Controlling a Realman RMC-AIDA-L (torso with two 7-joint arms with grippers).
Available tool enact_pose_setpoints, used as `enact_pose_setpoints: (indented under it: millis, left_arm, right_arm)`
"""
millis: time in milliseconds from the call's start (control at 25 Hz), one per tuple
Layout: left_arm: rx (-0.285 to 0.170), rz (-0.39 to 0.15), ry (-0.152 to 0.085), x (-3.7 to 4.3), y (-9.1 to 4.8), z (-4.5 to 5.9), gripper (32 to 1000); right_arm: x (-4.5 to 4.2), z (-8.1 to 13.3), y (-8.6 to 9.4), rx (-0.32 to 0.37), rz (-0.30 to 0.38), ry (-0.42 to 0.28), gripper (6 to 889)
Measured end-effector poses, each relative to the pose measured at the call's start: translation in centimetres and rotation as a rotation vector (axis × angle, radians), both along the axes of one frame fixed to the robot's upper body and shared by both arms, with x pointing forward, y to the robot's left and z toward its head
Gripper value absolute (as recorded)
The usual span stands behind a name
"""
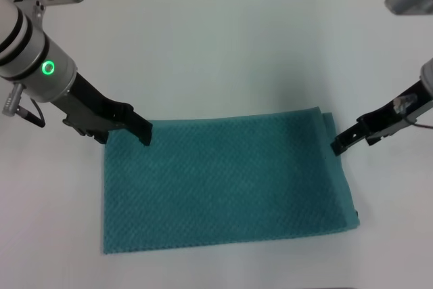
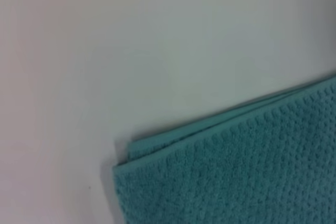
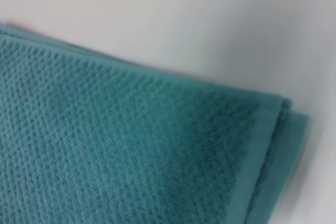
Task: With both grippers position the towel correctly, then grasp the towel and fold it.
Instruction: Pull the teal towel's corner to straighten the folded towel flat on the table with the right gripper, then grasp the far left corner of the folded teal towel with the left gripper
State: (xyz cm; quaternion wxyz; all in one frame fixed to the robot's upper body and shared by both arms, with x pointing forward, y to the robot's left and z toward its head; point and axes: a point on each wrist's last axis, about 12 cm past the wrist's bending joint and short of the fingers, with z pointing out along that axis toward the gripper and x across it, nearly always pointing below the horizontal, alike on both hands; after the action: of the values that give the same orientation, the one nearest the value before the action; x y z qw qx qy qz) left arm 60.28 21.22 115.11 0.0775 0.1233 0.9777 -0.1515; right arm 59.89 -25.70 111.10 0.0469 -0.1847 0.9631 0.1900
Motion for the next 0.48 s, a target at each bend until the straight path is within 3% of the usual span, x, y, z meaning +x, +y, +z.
enact_pose_setpoints:
  millis: [480]
  left_arm:
    - [0.001, 0.005, 0.012, -0.19, 0.3, -0.3, 893]
  right_arm:
    - [0.79, 2.4, -0.6, -0.018, -0.004, -0.022, 855]
